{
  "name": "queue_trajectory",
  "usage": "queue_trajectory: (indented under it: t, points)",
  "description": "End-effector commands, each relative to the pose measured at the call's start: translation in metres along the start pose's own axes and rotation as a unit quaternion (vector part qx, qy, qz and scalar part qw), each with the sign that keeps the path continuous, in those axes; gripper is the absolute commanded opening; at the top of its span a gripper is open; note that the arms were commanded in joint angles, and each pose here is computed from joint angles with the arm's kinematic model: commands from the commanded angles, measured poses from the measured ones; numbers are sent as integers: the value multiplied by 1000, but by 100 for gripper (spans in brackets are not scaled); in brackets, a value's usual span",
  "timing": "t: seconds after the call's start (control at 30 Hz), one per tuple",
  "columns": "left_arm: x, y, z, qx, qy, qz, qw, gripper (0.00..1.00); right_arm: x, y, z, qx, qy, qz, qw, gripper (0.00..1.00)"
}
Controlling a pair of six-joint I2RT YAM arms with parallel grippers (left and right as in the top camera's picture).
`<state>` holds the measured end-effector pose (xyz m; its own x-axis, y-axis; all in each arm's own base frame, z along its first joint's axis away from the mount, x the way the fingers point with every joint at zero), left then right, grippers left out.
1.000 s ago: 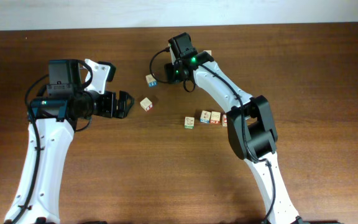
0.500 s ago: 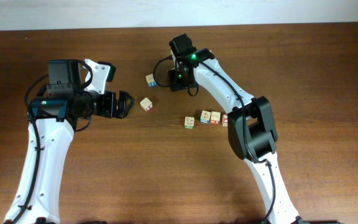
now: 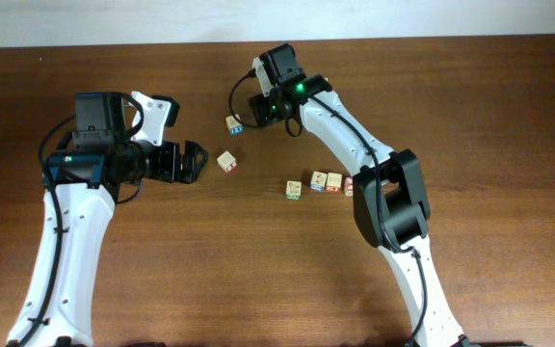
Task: Rotate 5 blocks
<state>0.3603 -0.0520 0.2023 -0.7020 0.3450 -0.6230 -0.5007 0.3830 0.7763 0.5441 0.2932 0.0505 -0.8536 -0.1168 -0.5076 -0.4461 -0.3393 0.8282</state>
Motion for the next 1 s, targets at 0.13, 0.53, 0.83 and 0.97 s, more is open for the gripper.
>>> queue_trajectory:
  t: [0.13, 0.53, 0.83, 0.97]
  points:
    - [-8, 3, -1, 3, 0, -10, 1000, 99, 15, -19, -2, 9, 6, 17, 1000, 48]
    - [-8, 3, -1, 3, 0, -10, 1000, 99, 16, -12, -2, 11, -1, 25, 1000, 30]
    - [-8, 3, -1, 3, 0, -10, 1000, 99, 55, 28, 21, -41, -67, 138, 987, 30]
    - [-8, 3, -1, 3, 0, -10, 1000, 99, 92, 39, 28, -31, -94, 216, 971, 30]
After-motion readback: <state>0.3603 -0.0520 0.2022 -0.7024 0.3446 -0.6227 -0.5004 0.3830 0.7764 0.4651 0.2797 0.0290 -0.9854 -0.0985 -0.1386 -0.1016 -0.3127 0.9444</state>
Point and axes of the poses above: each gripper's point midway between its finger pads, its own y axis back along the fingers, its own z axis along the line the jaws close on, x = y × z, the point moved 1 cm from there along y, back along the fingers, and after that the axes turned 14 degrees about -y, right-handed, at the moved point
